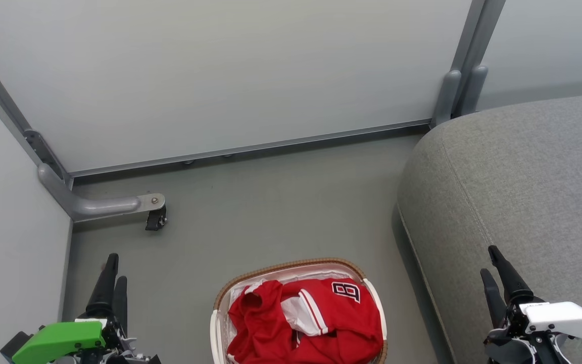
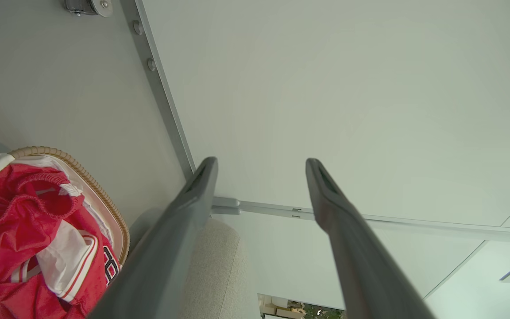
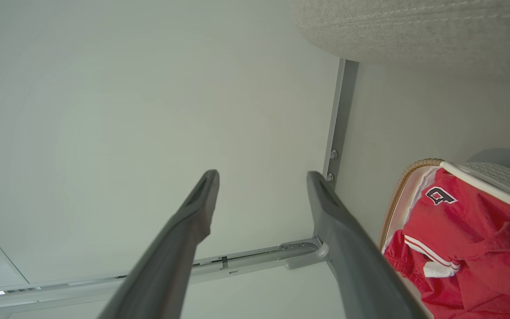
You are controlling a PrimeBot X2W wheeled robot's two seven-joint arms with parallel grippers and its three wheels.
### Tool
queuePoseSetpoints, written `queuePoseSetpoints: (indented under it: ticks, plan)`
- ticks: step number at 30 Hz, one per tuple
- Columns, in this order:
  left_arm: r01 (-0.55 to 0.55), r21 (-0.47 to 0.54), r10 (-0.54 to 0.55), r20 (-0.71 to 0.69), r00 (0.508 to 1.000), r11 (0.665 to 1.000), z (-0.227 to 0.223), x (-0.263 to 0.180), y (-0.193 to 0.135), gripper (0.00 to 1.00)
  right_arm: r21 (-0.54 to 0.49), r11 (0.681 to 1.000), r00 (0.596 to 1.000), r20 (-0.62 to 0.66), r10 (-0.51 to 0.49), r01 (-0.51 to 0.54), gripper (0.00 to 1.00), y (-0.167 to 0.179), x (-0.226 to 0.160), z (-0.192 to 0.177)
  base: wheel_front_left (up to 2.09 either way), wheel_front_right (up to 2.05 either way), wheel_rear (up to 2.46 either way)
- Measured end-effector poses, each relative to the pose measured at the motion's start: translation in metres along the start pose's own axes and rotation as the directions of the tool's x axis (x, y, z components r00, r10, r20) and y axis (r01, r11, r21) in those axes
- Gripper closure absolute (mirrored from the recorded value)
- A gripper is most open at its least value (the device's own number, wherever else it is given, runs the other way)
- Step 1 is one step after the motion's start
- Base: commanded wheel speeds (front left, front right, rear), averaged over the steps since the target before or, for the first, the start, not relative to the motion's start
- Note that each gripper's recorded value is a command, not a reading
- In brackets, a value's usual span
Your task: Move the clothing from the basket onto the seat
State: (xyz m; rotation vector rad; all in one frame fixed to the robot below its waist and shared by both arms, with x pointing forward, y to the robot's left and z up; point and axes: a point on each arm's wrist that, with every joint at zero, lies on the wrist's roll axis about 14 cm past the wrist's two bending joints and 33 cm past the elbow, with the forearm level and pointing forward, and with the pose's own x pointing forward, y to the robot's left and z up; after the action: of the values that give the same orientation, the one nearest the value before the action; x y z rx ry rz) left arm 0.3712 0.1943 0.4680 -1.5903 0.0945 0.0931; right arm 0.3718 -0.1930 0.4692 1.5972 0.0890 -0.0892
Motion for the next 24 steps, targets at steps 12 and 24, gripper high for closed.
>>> queuePoseSetpoints:
  ticks: [12, 24]
  plan:
    - [0.012, 0.023, -0.012, 0.008, 1.0, 1.0, -0.008, 0.001, -0.004, 0.0, -0.031, 1.0, 1.0, 0.028, 0.006, -0.006, 0.0, 0.002, 0.0, -0.001, 0.0, 0.0, 0.0]
    - [0.042, 0.172, -0.046, 0.018, 0.999, 0.984, -0.011, 0.002, -0.015, 0.0, -0.245, 0.969, 0.998, 0.043, 0.042, -0.03, 0.0, 0.014, 0.001, 0.0, 0.0, 0.0, 0.0]
